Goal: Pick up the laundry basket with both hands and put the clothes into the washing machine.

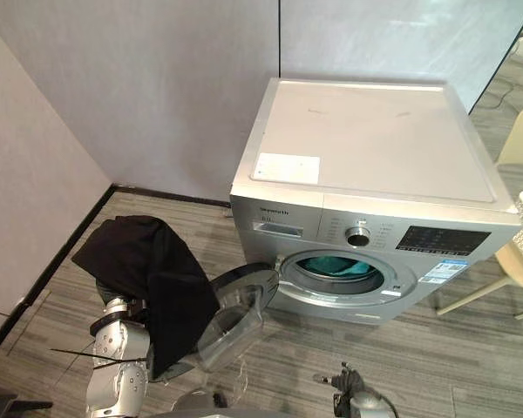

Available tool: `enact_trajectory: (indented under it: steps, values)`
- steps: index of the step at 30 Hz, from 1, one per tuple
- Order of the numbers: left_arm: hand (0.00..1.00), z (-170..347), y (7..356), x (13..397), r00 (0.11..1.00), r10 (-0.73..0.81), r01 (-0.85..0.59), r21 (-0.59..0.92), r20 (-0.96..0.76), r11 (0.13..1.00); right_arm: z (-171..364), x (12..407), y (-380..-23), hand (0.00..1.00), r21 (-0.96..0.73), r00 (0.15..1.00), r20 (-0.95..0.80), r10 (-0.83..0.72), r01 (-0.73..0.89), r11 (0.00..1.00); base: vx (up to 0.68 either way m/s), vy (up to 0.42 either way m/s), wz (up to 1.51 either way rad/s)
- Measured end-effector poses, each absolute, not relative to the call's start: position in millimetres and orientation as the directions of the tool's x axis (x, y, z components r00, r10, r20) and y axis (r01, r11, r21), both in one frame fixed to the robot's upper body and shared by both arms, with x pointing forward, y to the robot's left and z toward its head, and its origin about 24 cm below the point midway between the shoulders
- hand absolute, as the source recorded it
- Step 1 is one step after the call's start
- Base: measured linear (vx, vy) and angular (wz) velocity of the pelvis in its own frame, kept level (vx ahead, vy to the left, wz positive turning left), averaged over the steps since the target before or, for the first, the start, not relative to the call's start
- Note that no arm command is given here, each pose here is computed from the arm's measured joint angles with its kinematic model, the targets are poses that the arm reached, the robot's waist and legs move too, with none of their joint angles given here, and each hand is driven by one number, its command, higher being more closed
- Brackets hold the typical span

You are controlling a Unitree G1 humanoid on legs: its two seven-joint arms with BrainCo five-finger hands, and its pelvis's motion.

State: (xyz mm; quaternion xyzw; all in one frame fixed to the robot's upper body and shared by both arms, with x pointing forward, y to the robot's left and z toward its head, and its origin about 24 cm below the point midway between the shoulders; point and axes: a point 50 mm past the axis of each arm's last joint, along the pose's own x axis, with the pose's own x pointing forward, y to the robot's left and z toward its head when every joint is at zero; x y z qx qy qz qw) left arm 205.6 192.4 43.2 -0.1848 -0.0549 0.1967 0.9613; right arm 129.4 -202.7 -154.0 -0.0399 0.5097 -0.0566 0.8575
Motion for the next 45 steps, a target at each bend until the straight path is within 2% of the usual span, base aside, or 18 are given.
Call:
enact_trajectory:
  steps: [2,4,6,9,14,15,19,24,34,38,45]
  values:
    - [1.00,43,182,208,0.927,0.374,-0.334,-0.398,0.025,0.854,-153,132,-203,0.00,-0.138,0.479,-0.867,-0.139,0.037,0.990,0.01,-0.146,0.33]
    - [1.00,45,186,213,0.925,0.378,-0.335,-0.388,0.039,0.859,-146,148,-205,0.00,-0.152,0.526,-0.839,-0.141,0.022,0.988,-0.10,-0.160,0.34]
    - [1.00,46,173,225,0.944,0.326,-0.283,-0.398,0.042,0.873,-146,143,-214,0.00,-0.181,0.526,-0.833,-0.171,0.032,0.983,-0.04,-0.111,0.50]
    - [1.00,39,150,222,0.975,0.221,-0.200,-0.388,0.009,0.900,-145,132,-236,0.00,-0.221,0.500,-0.835,-0.230,0.078,0.972,-0.01,0.028,0.05]
    - [1.00,54,87,226,0.991,-0.084,0.113,-0.312,0.104,0.943,-153,97,-242,0.00,-0.201,0.425,-0.865,-0.268,0.196,0.960,-0.14,0.133,0.54]
    - [1.00,55,68,226,0.974,-0.191,0.217,-0.282,0.119,0.935,-154,93,-241,0.00,-0.194,0.416,-0.867,-0.274,0.225,0.955,-0.23,0.278,0.81]
    - [1.00,40,41,212,0.923,-0.380,0.383,-0.229,0.058,0.895,-155,95,-229,0.00,-0.164,0.427,-0.866,-0.261,0.251,0.954,-0.24,0.227,0.27]
    - [1.00,34,7,186,0.777,-0.627,0.620,-0.229,0.052,0.750,-151,100,-226,0.00,-0.164,0.474,-0.843,-0.253,0.223,0.961,-0.22,0.137,-0.29]
    - [1.00,6,-23,175,0.638,-0.765,0.707,-0.327,-0.090,0.628,-152,113,-206,0.00,-0.130,0.513,-0.839,-0.184,0.140,0.982,0.03,-0.084,-0.40]
    - [1.00,10,-26,181,0.647,-0.758,0.696,-0.341,-0.083,0.632,-149,125,-203,0.00,-0.130,0.533,-0.830,-0.165,0.103,0.986,0.04,-0.099,-0.24]
    - [1.00,-5,-12,188,0.707,-0.689,0.615,-0.341,-0.159,0.711,-152,143,-149,0.00,-0.066,0.533,-0.846,0.014,-0.130,0.989,0.13,-0.337,-0.40]
